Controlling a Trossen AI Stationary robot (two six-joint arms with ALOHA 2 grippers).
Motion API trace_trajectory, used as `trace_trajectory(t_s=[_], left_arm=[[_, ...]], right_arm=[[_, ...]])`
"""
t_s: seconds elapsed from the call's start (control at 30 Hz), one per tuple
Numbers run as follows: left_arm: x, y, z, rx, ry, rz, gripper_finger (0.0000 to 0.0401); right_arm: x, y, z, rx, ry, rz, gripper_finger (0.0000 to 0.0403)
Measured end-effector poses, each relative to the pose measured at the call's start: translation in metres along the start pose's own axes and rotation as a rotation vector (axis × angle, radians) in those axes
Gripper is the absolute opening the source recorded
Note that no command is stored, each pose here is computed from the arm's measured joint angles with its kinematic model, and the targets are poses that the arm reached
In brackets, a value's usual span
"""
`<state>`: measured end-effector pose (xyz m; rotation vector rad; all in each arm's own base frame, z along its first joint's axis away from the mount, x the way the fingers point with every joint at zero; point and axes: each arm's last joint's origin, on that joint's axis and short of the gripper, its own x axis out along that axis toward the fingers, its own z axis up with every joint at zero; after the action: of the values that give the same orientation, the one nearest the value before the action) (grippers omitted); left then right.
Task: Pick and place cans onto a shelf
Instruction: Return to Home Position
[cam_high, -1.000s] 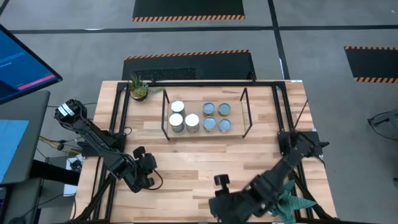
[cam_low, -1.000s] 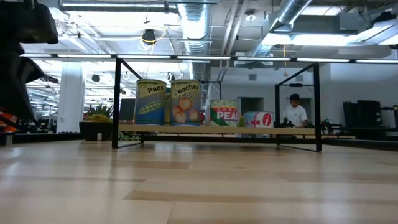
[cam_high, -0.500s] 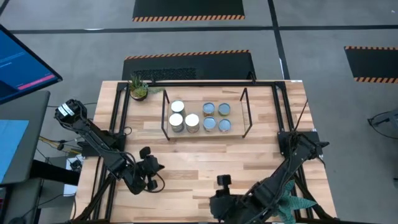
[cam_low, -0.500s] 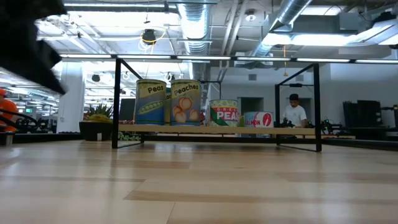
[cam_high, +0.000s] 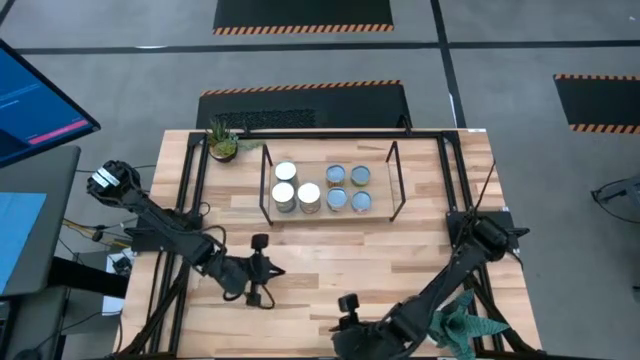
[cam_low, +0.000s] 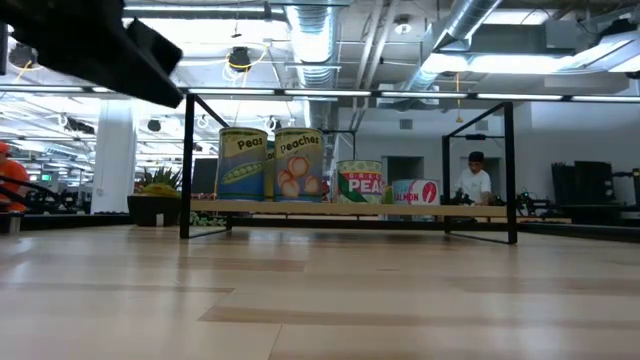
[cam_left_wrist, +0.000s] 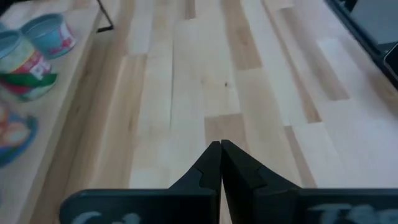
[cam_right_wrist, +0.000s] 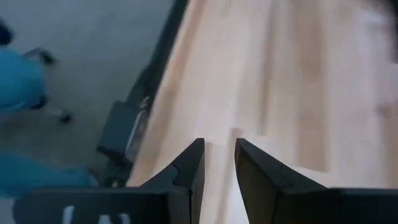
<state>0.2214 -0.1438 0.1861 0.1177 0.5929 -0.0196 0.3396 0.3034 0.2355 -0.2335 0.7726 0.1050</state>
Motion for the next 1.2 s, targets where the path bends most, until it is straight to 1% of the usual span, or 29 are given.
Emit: trace_trajectory(t_s=[0.07,0.17,0.23,0.37,0.43,0.53,0.6,0.73,0.83,0.9,0.97,1.0,1.1,1.2], left_arm=[[0.006,0.007,-0.005,-0.008,-0.015,-0.018,0.0],[0.013,0.019,-0.024,-0.056,-0.023,-0.075,0.0],[0.015,0.025,-0.037,-0.103,-0.059,-0.131,0.0],[0.008,0.04,-0.054,-0.166,-0.212,-0.191,0.0],[0.001,0.047,-0.062,-0.19,-0.277,-0.199,0.0],[-0.009,0.059,-0.073,-0.232,-0.324,-0.186,0.0],[-0.014,0.065,-0.078,-0.264,-0.346,-0.172,0.0],[-0.023,0.073,-0.08,-0.299,-0.391,-0.151,0.0],[-0.028,0.076,-0.077,-0.3,-0.432,-0.14,0.0],[-0.03,0.076,-0.076,-0.29,-0.447,-0.139,0.0],[-0.031,0.077,-0.076,-0.283,-0.446,-0.136,0.0],[-0.032,0.077,-0.075,-0.281,-0.451,-0.135,0.0],[-0.03,0.078,-0.078,-0.284,-0.426,-0.104,0.0],[-0.029,0.081,-0.08,-0.318,-0.404,-0.086,0.0]], right_arm=[[0.012,-0.005,-0.007,-0.001,0.014,0.038,0.0113],[0.026,-0.018,-0.017,0.051,0.041,0.019,0.0113],[0.027,-0.03,-0.02,0.101,0.047,0.002,0.0113],[0.008,-0.058,-0.022,0.16,0.015,0.001,0.0113],[-0.004,-0.069,-0.027,0.167,-0.037,0.015,0.0113],[-0.028,-0.087,-0.041,0.157,-0.162,0.058,0.0113],[-0.039,-0.096,-0.057,0.16,-0.283,0.114,0.0113],[-0.05,-0.119,-0.102,0.164,-0.53,0.26,0.0113],[-0.057,-0.143,-0.134,0.198,-0.666,0.351,0.0113],[-0.06,-0.159,-0.154,0.223,-0.706,0.376,0.0113],[-0.062,-0.172,-0.169,0.228,-0.729,0.381,0.0113],[-0.063,-0.178,-0.174,0.237,-0.74,0.365,0.0113],[-0.065,-0.194,-0.192,0.244,-0.733,0.29,0.0113],[-0.066,-0.207,-0.207,0.258,-0.726,0.226,0.0113]])
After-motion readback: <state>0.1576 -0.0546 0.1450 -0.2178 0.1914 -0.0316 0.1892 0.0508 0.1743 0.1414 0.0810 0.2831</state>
